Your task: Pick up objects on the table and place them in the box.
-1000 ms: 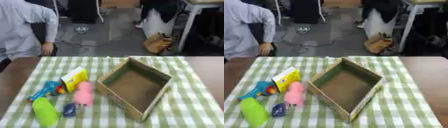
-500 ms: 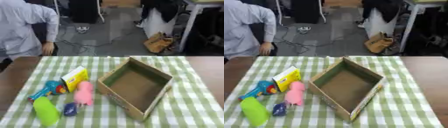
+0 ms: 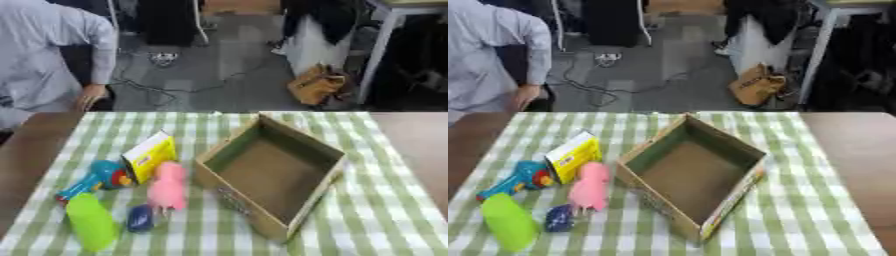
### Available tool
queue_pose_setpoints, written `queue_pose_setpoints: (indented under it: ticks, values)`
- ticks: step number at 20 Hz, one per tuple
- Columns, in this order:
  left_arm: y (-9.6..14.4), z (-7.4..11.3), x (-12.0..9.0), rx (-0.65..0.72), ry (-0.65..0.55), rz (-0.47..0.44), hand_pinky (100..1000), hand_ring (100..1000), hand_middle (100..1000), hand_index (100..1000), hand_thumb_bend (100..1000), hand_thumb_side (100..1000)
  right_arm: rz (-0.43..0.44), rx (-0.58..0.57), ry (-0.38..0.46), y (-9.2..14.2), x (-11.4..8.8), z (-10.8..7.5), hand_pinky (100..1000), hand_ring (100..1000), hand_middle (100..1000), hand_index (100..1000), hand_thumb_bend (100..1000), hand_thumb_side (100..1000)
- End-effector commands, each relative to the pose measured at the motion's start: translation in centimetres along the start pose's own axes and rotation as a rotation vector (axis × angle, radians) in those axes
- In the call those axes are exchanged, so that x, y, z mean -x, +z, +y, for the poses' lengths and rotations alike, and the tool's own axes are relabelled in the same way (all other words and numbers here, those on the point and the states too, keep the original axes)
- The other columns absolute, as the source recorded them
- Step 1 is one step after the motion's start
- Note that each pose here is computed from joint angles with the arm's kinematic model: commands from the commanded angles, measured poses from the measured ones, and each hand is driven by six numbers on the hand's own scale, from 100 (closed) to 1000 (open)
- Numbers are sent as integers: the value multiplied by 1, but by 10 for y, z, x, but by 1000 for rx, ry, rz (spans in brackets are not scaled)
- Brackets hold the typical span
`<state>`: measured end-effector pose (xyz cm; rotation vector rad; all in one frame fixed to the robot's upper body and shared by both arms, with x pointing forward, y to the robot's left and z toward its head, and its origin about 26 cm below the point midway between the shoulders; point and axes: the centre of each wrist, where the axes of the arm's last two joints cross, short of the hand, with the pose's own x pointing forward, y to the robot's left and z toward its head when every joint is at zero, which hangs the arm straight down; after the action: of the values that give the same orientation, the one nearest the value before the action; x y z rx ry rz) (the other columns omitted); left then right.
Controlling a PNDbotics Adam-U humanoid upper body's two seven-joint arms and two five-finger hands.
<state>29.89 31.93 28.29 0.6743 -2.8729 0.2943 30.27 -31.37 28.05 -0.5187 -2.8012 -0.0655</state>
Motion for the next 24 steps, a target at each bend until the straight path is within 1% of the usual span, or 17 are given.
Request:
queue_pose_setpoints:
  ticks: [1,6,14,18,19,21,24]
  values:
    - [-19,5,-7,25,-58,-66,875,881,883,914,238,1000,-38,-13,9,-9,-7,-1,732,907,925,1000,100,1000]
    - [-21,7,-8,47,-90,-81,876,883,884,914,236,1000,-38,-13,10,-9,-7,-1,731,907,925,1000,100,1000]
    - [-21,8,-8,49,-98,-80,877,883,884,914,232,1000,-37,-13,9,-9,-7,-1,731,907,925,1000,100,1000]
    - [-22,9,-8,65,-123,-71,880,888,890,921,259,1000,-35,-13,9,-8,-6,-1,731,907,925,1000,100,1000]
    - [-22,10,-8,82,-151,-66,892,915,912,935,277,1000,-35,-14,10,-9,-6,-1,731,907,925,1000,100,1000]
    - [-25,15,-6,170,-301,-42,904,928,927,941,284,1000,-34,-14,10,-8,-6,-1,731,908,925,1000,100,1000]
    - [-30,19,-2,298,-525,23,916,937,940,956,290,1000,-32,-16,10,-8,-6,-1,731,907,925,1000,100,1000]
